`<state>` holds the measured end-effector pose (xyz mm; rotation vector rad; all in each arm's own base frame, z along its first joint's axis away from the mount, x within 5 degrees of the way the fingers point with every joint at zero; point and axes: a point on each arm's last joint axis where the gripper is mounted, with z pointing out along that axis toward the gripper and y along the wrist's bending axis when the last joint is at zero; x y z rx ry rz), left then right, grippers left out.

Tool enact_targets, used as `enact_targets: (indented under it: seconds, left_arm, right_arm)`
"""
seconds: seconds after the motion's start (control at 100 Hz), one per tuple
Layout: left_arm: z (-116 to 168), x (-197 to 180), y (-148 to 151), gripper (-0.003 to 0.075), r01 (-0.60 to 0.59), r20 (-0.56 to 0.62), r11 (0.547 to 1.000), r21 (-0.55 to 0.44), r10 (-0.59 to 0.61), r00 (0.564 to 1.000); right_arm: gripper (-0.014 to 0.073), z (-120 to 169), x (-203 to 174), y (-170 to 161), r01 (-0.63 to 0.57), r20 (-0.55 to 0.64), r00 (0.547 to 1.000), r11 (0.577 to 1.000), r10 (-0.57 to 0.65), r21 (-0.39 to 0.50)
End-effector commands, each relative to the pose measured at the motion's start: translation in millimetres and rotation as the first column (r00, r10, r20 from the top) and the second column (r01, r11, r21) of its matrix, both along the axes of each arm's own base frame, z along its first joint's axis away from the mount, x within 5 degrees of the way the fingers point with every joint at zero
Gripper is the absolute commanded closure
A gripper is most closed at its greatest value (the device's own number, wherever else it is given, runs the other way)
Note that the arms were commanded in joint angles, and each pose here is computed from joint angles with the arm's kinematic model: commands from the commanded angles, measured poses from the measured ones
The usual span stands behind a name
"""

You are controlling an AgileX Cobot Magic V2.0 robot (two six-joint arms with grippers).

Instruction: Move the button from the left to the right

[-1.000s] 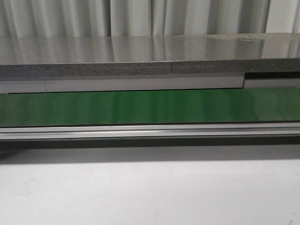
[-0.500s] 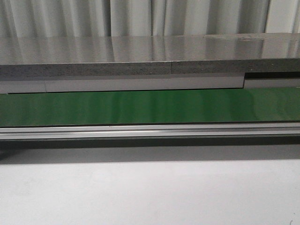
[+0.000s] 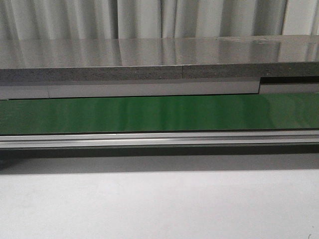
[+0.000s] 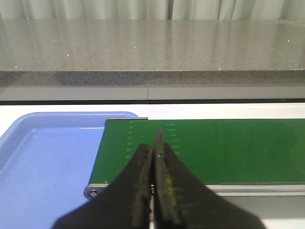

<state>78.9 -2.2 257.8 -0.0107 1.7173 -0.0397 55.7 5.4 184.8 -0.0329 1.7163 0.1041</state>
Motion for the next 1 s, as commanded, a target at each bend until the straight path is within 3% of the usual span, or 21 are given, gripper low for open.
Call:
enact_targets:
  seconds: [0.0,0.2,0.43,0.62,0.99]
  left_arm:
    - [16.6,1.1,1.1,0.0741,-0.012,0.103,1.000,0.000,0.012,0.995]
    - [7.8,-0.3,1.7,0.0741,-0.015,0.089,0.998,0.053,0.010,0.996]
    - [-4.1,-15.0,2.7,0.0741,-0.036,0.206,0.998,0.061,0.022,0.978]
    - [-31.3,-22.1,3.1,0.0741,-0.037,0.217,0.999,-0.001,0.036,0.975]
    - [-56.6,-23.9,3.1,0.0741,-0.037,0.213,0.999,0.002,0.036,0.976]
  right_arm:
    - [0.0662,14.1,-1.3,-0.6,0.004,0.123,0.992,1.000,-0.004,-0.001]
    - [0.0662,14.1,-1.3,-0.6,0.004,0.123,0.992,1.000,-0.004,-0.001]
    - [0.0662,14.1,-1.3,-0.6,0.004,0.123,0.992,1.000,-0.004,-0.001]
    - [0.0662,14.1,-1.3,-0.6,0.004,0.123,0.992,1.000,-0.004,-0.001]
    - [0.0662,14.3,-1.3,-0.6,0.004,0.125,0.992,1.000,-0.004,-0.001]
